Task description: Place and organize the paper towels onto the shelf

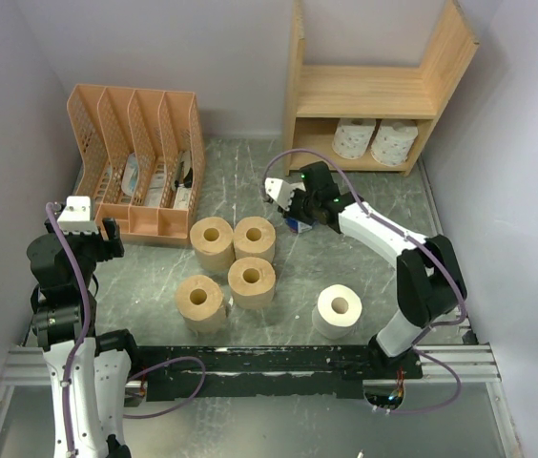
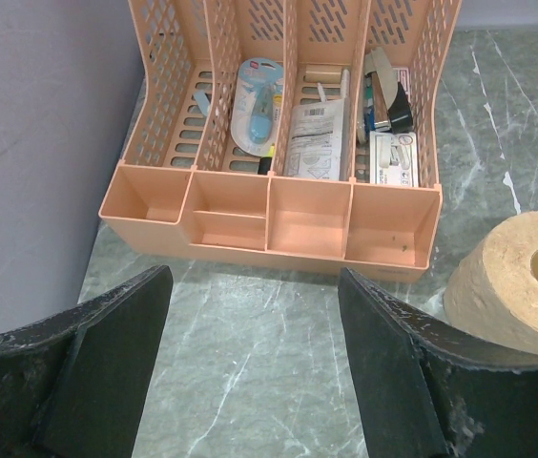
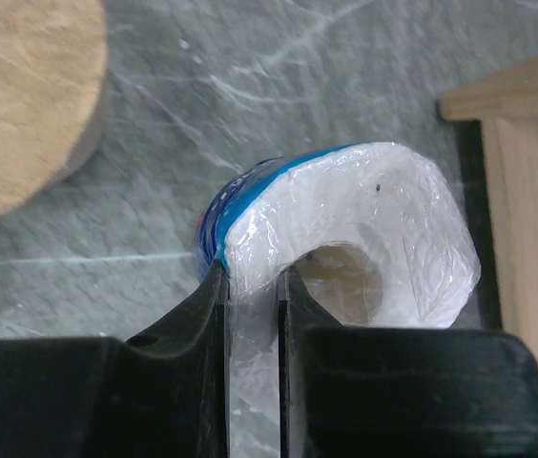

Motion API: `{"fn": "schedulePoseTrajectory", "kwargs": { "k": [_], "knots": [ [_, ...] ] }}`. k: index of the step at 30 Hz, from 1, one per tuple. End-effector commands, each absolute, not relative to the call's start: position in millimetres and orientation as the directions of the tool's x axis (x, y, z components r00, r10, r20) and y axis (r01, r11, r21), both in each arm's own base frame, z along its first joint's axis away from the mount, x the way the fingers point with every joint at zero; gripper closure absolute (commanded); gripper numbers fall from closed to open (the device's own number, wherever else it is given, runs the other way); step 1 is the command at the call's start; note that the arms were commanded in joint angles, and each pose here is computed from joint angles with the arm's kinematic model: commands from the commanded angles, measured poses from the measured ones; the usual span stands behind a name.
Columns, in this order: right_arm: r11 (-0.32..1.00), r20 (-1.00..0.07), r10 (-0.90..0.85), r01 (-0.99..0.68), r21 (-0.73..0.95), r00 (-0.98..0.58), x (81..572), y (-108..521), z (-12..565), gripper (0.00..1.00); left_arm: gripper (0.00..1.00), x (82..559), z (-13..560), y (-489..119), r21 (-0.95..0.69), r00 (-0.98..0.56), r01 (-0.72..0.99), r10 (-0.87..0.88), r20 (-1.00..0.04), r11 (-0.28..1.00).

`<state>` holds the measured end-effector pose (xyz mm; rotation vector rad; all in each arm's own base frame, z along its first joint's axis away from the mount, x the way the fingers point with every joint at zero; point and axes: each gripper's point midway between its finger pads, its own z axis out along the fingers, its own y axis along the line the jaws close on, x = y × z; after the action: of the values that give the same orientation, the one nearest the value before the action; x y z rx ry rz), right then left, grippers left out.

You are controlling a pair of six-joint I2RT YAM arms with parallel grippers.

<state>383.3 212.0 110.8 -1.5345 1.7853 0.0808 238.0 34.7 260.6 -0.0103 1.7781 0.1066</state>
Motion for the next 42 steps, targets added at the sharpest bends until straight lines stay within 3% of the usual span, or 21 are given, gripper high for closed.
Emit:
{"fn": "schedulePoseTrajectory", "kwargs": {
  "k": [1,6,17,23,42],
  "knots": [
    [0.352,-0.542,-0.840,-0.743,-0.569,0.017,403,189,166,1.00,0.18,240,263,33,0.075,-0.192,-0.048,0.064,-0.979,0.996],
    [0.391,-0.530,-0.847,-0.645,-0.656,0.026,423,168,188,1.00,0.18,241,263,33,0.073,-0.193,-0.046,0.063,-0.979,0.996],
    [0.520,-0.646,-0.763,-0.560,-0.644,0.034,492,158,197,1.00,0.18,240,263,34,0.074,-0.195,-0.050,0.063,-0.979,0.996],
    [0.546,-0.658,-0.751,-0.507,-0.667,0.057,517,150,213,1.00,0.18,240,263,34,0.076,-0.192,-0.053,0.064,-0.979,0.996],
    [0.617,-0.729,-0.680,-0.476,-0.627,0.079,587,145,209,1.00,0.18,241,261,41,0.076,-0.203,-0.078,0.059,-0.977,0.994]
  ]
}}
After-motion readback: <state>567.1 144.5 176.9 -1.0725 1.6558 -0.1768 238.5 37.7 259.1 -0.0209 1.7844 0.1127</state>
